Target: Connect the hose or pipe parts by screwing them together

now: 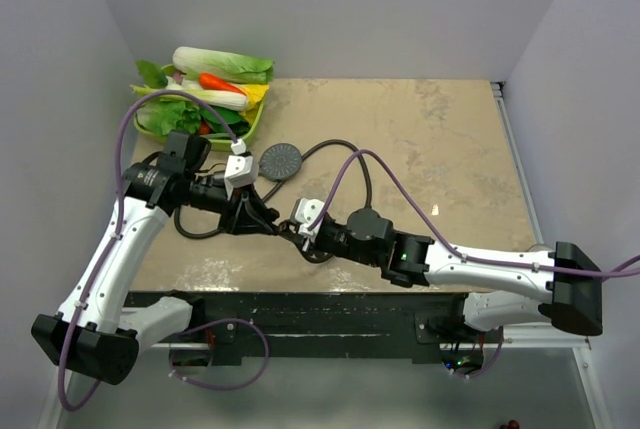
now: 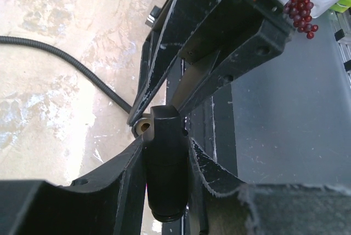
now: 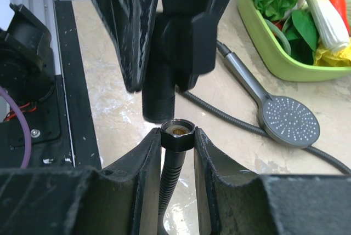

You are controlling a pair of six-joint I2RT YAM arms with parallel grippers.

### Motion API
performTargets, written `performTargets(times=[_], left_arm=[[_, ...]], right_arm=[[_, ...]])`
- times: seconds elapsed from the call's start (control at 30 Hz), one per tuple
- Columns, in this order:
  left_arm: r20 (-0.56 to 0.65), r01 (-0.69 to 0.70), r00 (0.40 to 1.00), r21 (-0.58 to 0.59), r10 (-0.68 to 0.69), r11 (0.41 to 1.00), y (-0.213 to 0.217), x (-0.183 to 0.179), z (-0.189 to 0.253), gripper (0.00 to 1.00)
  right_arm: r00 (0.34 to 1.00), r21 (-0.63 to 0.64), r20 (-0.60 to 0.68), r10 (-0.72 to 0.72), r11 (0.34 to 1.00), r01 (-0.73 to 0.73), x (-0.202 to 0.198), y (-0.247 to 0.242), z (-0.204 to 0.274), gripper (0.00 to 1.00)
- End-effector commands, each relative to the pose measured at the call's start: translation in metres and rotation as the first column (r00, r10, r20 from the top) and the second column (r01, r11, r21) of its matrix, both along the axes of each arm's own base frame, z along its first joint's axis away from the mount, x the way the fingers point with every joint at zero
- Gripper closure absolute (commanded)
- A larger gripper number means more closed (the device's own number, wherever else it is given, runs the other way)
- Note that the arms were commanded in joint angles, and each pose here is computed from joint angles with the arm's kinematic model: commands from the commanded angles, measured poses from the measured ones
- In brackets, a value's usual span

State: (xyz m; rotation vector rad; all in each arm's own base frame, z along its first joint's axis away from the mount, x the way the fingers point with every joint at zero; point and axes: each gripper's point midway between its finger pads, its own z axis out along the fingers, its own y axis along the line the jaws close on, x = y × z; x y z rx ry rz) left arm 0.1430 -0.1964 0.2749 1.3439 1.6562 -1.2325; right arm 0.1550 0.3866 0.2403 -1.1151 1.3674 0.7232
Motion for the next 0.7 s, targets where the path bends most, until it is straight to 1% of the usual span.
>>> performTargets(times=[0.0,0.17,0.37,0.67], left_arm=[[0.015,0.036,0.999,-0.049,-0.036,0.998,-0.004,-0.007,0.007,1.00],[0.022,0.035,0.999,-0.054,-0.034,0.998,-0.004,-0.007,0.008,1.00],[0.035,0.029,0.999,-0.050,-0.027,0.998,-0.003,-0.007,0.010,1.00],[0.026,0.025,0.999,-0.059,-0.024,0.998,-0.005,-0.004,0.012,1.00]], right_arm=[[0.998,0.143,0.061,0.020,0.989,-0.029,0.000,0.010,0.057,1.00],[0.998,0.156,0.052,0.032,0.987,-0.040,-0.001,0.014,0.062,1.00],[0.999,0.124,0.023,0.044,0.991,-0.047,-0.004,0.014,0.044,1.00],[0.998,0.169,0.041,0.044,0.984,-0.051,-0.004,0.014,0.064,1.00]])
